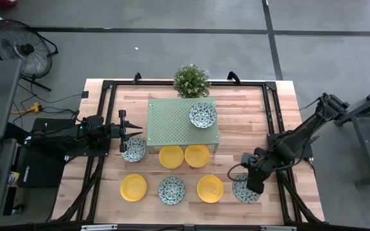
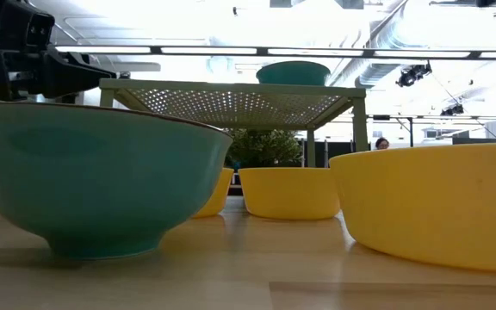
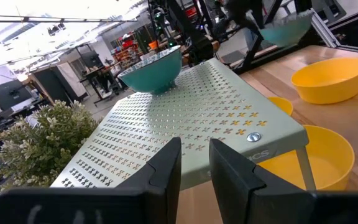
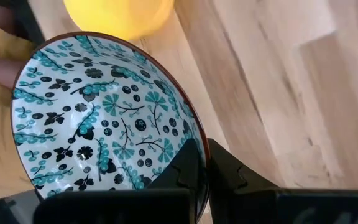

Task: Pick & Place Mini bowls
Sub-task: Stack the blue patterned bowl on top of the blue patterned bowl on the shelf

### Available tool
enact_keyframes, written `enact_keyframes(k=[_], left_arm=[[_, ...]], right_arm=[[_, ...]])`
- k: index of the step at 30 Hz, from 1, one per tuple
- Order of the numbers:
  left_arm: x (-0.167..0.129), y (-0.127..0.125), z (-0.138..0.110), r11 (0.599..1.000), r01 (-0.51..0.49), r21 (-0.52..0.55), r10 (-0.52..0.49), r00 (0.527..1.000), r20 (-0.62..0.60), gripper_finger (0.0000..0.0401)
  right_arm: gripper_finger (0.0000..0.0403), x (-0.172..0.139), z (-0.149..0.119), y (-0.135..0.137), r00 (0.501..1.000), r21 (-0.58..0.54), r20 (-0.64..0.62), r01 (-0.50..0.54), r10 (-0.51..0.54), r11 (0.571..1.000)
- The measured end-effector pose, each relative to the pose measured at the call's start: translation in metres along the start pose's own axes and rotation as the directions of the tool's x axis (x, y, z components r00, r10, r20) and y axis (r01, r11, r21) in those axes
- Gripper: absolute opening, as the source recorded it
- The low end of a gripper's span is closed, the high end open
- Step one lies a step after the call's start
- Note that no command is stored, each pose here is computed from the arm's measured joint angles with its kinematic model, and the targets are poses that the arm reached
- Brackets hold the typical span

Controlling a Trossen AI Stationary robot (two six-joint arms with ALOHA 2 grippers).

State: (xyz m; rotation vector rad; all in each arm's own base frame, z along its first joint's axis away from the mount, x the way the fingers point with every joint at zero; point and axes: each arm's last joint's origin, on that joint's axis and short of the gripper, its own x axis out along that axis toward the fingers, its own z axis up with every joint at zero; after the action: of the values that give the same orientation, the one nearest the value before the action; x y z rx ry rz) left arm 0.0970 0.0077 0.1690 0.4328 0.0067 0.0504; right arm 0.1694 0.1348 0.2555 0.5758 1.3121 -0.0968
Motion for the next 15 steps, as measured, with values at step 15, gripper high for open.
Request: enact_keyframes(k=[15], left_arm=[[0.0,0.0,0.0,1.0,0.0,0.0,0.0,1.0,0.0,0.0078]], right_arm=[[0.0001,-0.093,0.052,-0.004,0.988,-0.019,0.151,-0.012,0.014,1.0]])
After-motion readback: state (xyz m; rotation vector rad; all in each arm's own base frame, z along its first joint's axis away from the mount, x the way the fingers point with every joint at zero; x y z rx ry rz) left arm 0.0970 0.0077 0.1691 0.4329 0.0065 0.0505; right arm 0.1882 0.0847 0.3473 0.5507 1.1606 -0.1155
